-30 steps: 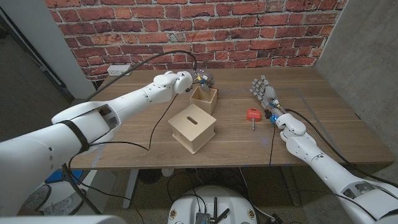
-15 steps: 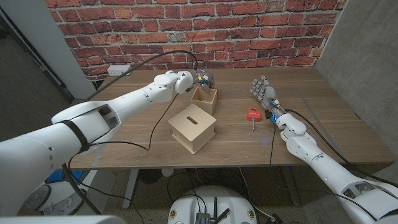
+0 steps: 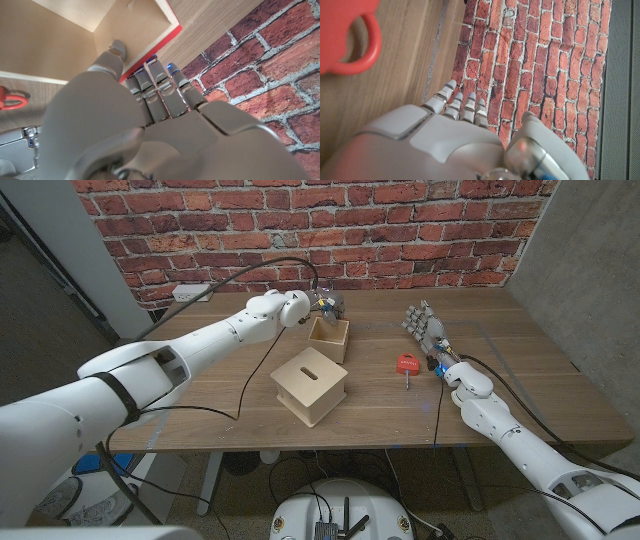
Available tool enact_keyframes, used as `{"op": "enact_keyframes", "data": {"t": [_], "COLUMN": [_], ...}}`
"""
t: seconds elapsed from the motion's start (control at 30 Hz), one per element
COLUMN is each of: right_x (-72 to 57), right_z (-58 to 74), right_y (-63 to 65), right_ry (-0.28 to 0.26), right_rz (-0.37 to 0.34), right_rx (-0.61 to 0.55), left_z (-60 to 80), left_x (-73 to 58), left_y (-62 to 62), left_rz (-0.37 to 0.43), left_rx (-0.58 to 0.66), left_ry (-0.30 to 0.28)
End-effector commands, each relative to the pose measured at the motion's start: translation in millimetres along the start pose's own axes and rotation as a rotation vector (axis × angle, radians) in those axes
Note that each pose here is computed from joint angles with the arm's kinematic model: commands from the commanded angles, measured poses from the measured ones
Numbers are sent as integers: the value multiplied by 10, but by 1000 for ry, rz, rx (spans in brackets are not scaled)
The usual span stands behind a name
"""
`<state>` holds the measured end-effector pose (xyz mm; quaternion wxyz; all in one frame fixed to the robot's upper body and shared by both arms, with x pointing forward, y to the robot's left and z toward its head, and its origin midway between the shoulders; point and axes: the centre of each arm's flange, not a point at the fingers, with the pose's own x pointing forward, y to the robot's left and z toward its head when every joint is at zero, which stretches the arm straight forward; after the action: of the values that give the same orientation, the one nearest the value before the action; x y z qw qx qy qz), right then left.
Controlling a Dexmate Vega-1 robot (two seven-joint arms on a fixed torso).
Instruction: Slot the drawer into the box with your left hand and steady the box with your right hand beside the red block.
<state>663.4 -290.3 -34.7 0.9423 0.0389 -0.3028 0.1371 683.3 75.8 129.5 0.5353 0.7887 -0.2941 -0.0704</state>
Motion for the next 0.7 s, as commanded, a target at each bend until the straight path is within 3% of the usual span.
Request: {"op": "enact_keyframes", "data": {"t": [0.03,0.4,0.7], "right_x": [-21,-69,-146], "right_z": [24,99,243], "right_y": [-1,34,96], "right_ry": [-9,-17,-30], "right_rz": [-2,8,18], "right_rx": [-4,-38,-125], "left_z": [-23,-25,-56], "left_x": [7,25,11], "left_y": [124,164,178], "left_rz": [30,35,35], "left_rx": [7,-16,-41], "left_ry": [-11,-37,-43]}}
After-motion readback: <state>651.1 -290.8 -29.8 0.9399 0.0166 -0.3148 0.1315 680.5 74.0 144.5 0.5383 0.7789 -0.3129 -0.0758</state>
